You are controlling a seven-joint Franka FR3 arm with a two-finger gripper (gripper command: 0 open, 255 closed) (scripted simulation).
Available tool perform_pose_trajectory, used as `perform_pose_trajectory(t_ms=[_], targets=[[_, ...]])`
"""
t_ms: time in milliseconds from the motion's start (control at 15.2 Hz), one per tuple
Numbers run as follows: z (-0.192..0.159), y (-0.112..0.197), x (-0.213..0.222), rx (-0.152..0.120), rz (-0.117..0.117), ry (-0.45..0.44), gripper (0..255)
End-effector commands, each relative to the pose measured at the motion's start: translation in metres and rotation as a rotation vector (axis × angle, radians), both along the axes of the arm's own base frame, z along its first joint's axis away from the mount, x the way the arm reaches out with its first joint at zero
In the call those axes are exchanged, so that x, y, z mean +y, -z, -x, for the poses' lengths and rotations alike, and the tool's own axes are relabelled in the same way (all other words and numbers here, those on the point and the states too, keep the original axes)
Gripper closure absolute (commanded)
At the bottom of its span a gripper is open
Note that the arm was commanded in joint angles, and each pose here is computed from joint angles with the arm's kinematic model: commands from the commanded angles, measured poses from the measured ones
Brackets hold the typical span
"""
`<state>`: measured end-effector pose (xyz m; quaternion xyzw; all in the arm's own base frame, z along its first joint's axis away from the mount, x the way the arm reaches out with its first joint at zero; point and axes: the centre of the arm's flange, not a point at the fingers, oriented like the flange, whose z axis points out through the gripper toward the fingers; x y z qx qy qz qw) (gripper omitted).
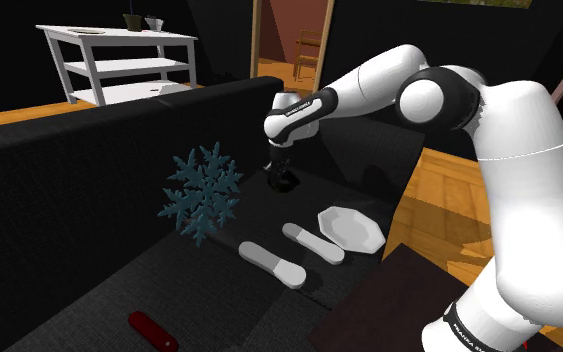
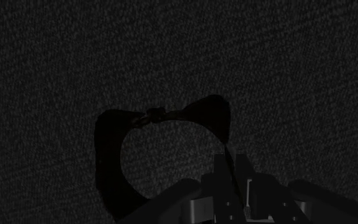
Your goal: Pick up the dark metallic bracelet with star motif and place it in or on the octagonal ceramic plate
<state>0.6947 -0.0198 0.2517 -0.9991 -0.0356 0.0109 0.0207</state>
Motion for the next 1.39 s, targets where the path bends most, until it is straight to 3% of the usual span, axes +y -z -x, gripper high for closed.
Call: perform_pose_trajectory(t_ms=[0, 396, 1320], targets=[[0.001, -0.012, 0.000, 0.000, 0.000, 0.000, 255], [0.001, -0.039, 0.000, 0.000, 0.000, 0.000, 255], [0.180, -0.045, -0.045, 0.000, 0.000, 0.000, 255]])
